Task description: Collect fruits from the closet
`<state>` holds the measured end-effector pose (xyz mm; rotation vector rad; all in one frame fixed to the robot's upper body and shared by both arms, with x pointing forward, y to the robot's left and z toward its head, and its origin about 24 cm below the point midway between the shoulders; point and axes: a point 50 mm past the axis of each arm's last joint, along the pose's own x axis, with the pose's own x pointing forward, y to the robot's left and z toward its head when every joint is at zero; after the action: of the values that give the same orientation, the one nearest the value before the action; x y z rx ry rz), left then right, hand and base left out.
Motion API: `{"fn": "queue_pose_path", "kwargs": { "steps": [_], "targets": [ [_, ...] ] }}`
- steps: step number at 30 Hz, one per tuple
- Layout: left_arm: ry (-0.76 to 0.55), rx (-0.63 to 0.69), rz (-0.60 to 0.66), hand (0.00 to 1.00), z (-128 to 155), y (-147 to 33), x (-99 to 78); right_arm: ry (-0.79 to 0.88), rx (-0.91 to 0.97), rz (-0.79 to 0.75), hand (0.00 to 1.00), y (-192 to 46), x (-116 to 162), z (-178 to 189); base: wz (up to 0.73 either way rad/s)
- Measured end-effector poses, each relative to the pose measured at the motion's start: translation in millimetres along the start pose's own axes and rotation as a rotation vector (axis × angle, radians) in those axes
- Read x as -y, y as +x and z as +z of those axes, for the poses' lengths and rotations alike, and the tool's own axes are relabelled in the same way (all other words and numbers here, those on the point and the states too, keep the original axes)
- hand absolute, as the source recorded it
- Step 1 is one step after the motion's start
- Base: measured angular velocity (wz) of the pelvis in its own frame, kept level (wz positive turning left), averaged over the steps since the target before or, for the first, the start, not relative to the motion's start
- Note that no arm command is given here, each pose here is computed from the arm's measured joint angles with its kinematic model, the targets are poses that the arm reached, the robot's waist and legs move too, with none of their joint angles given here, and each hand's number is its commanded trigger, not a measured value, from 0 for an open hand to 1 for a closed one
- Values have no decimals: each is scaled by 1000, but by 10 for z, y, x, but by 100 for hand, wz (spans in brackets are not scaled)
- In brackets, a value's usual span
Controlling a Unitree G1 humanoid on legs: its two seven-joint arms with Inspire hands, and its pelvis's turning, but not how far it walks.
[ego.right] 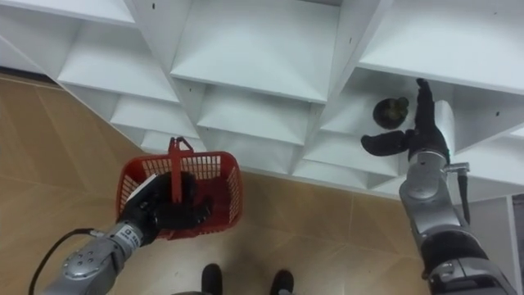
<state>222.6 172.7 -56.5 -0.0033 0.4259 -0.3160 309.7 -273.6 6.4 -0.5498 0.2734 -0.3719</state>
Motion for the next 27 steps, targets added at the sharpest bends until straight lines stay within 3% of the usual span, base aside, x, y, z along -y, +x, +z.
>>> {"fn": "queue_pose_path", "kwargs": {
  "steps": [27],
  "targets": [
    [-5, -18, 18, 100, -30, 21, -4, 15, 39, 27, 0, 63, -10, 155, 0]
  ]
}}
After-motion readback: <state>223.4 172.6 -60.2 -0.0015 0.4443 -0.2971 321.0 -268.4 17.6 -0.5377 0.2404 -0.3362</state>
